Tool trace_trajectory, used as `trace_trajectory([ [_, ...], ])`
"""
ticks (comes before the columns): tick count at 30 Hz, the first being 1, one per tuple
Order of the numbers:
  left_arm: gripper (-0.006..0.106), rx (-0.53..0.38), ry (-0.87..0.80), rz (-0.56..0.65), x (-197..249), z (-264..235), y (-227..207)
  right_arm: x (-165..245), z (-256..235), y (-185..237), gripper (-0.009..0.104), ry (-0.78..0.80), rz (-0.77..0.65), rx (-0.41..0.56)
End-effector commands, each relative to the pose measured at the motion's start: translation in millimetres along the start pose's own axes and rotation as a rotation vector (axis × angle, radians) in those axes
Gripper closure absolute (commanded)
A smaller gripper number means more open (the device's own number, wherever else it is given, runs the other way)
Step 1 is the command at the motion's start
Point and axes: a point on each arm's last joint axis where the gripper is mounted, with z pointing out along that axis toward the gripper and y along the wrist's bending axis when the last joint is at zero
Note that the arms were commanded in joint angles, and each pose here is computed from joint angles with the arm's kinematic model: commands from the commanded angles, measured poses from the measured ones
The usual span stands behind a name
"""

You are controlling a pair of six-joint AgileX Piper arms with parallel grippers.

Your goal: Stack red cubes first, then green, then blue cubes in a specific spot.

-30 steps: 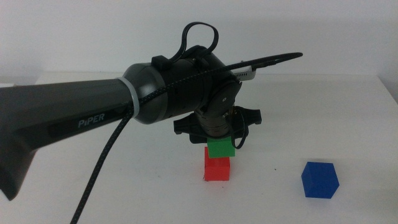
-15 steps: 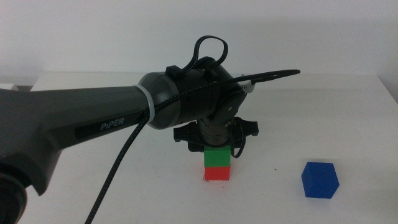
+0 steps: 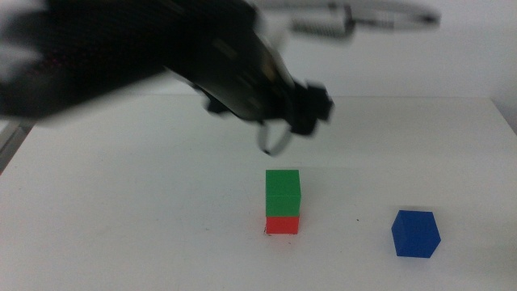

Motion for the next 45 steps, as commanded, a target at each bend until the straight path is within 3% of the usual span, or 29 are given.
trace_trajectory([
  [1,0.007,0.047,-0.046,0.084,5.0,-67.0,10.9,0.0,-0.1,-0.4,0.010,-0.013,-0.020,0.005],
  [4,0.007,0.112,-0.076,0.246,32.3,-124.0,24.9,0.0,-0.1,-0.4,0.010,-0.013,-0.020,0.005],
  [11,0.007,0.221,-0.338,0.186,103.5,-199.8,59.3,0.0,-0.1,-0.4,0.010,-0.013,-0.020,0.005],
  [28,0.007,0.256,-0.337,0.170,122.1,-219.4,66.0,-4.3,-0.3,0.1,0.010,-0.061,-0.032,0.000],
  [31,0.007,0.256,-0.339,0.170,122.0,-219.5,65.9,-7.0,-1.5,0.4,0.010,-0.043,0.068,0.000],
  [34,0.007,0.252,-0.342,0.172,121.7,-219.4,66.3,-55.4,5.1,4.4,0.010,0.050,0.041,0.029],
  [38,0.007,0.250,-0.344,0.172,121.5,-219.5,66.4,-104.7,45.2,10.5,0.010,0.329,0.072,0.066],
  [45,0.007,0.250,-0.344,0.172,121.5,-219.5,66.4,-130.6,123.8,15.4,0.010,0.625,0.126,0.109],
])
